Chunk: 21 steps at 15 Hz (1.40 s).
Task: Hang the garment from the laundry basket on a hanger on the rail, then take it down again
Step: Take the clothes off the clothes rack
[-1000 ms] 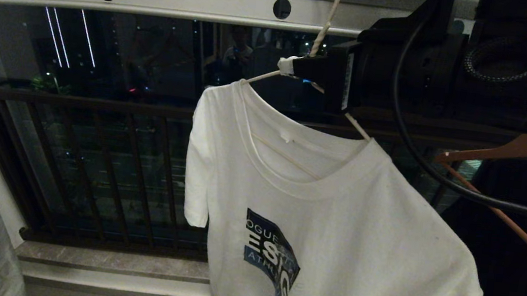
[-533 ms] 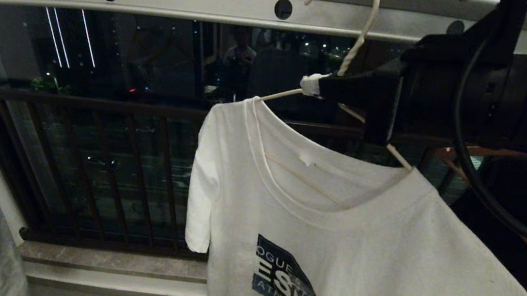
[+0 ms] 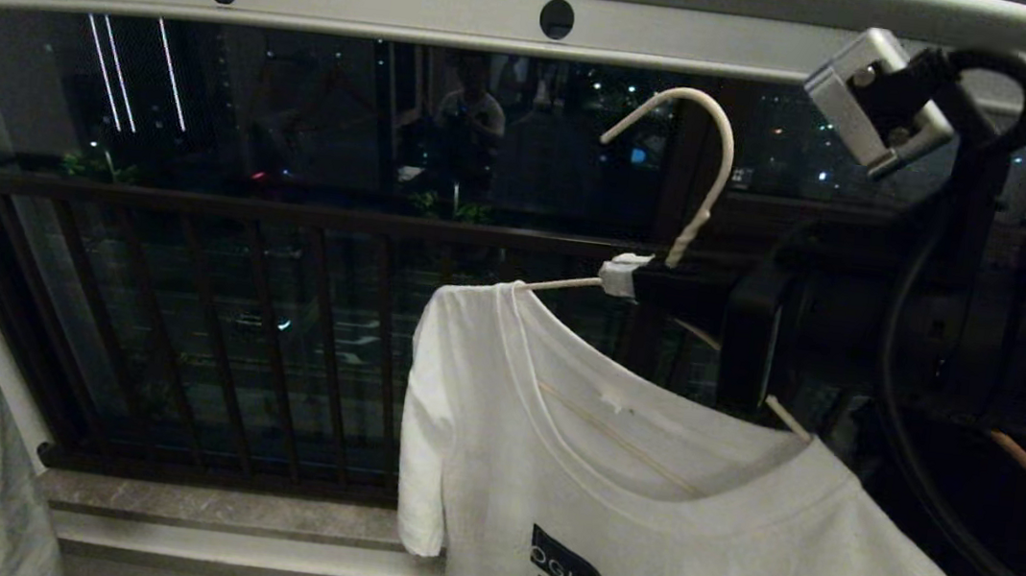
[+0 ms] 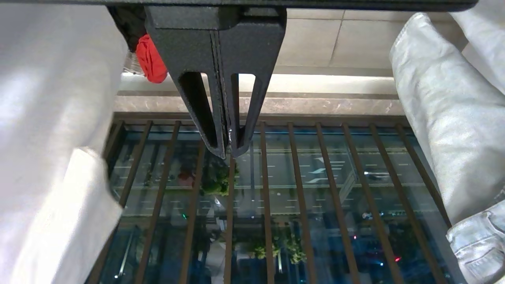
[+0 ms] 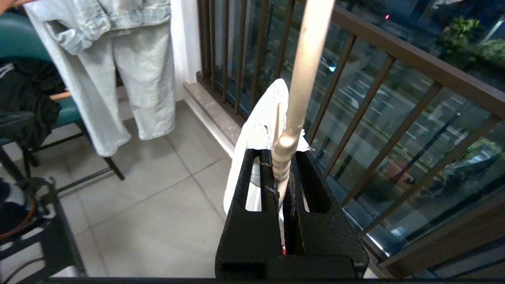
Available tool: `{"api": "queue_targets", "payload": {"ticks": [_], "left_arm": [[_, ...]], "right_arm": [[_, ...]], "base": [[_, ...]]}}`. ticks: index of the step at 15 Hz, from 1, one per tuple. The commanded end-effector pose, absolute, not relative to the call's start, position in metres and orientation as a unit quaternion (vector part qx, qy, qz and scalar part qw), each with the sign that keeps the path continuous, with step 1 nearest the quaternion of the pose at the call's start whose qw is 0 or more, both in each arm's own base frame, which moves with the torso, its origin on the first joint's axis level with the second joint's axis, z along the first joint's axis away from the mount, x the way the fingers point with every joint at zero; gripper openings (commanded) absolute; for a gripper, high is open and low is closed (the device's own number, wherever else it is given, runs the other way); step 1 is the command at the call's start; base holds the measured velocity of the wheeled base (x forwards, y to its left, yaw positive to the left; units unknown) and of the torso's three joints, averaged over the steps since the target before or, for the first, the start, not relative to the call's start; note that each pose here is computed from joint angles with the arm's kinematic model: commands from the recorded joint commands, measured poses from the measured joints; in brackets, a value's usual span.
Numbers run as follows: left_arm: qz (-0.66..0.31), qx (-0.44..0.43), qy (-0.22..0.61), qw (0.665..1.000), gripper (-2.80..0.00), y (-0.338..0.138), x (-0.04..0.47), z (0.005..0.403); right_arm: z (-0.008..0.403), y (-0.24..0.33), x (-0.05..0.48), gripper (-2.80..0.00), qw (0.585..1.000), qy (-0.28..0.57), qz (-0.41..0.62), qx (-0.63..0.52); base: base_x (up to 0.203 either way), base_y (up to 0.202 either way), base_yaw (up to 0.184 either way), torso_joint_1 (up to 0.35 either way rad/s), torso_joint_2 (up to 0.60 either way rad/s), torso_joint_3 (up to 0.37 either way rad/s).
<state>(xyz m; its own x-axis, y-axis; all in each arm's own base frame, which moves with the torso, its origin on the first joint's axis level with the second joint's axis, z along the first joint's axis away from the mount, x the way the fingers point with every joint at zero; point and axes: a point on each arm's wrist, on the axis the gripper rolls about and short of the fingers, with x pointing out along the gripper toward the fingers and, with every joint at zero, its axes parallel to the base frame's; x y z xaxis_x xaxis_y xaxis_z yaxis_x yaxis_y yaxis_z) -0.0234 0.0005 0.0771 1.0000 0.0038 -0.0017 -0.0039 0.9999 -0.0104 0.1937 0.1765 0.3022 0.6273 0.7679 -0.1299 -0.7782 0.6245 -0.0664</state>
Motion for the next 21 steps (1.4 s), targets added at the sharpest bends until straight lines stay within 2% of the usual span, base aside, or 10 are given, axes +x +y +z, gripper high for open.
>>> {"api": "queue_targets", "payload": {"ticks": [1, 4, 12, 21], "left_arm": [[0.002, -0.005, 0.001, 1.000, -2.80, 0.001, -0.023, 0.077], [0.002, -0.005, 0.001, 1.000, -2.80, 0.001, -0.023, 0.077], [0.002, -0.005, 0.002, 1.000, -2.80, 0.001, -0.023, 0.077], [0.002, -0.005, 0.001, 1.000, -2.80, 0.001, -0.023, 0.077]], "right_arm": [[0.280, 0.173, 0.199, -2.80, 0.903, 0.062, 0.421, -0.056], [0.265, 0.166, 0.206, -2.80, 0.910, 0.070, 0.408, -0.033], [0.227, 0.180, 0.230, -2.80, 0.875, 0.069, 0.480, -0.022], [0.220, 0.184, 0.236, -2.80, 0.871, 0.066, 0.485, -0.034]], "base": [[0.000, 0.000, 0.000, 0.000, 0.00, 0.000], [0.000, 0.000, 0.000, 0.000, 0.00, 0.000], [0.000, 0.000, 0.000, 0.000, 0.00, 0.000], [0.000, 0.000, 0.000, 0.000, 0.00, 0.000]]}}
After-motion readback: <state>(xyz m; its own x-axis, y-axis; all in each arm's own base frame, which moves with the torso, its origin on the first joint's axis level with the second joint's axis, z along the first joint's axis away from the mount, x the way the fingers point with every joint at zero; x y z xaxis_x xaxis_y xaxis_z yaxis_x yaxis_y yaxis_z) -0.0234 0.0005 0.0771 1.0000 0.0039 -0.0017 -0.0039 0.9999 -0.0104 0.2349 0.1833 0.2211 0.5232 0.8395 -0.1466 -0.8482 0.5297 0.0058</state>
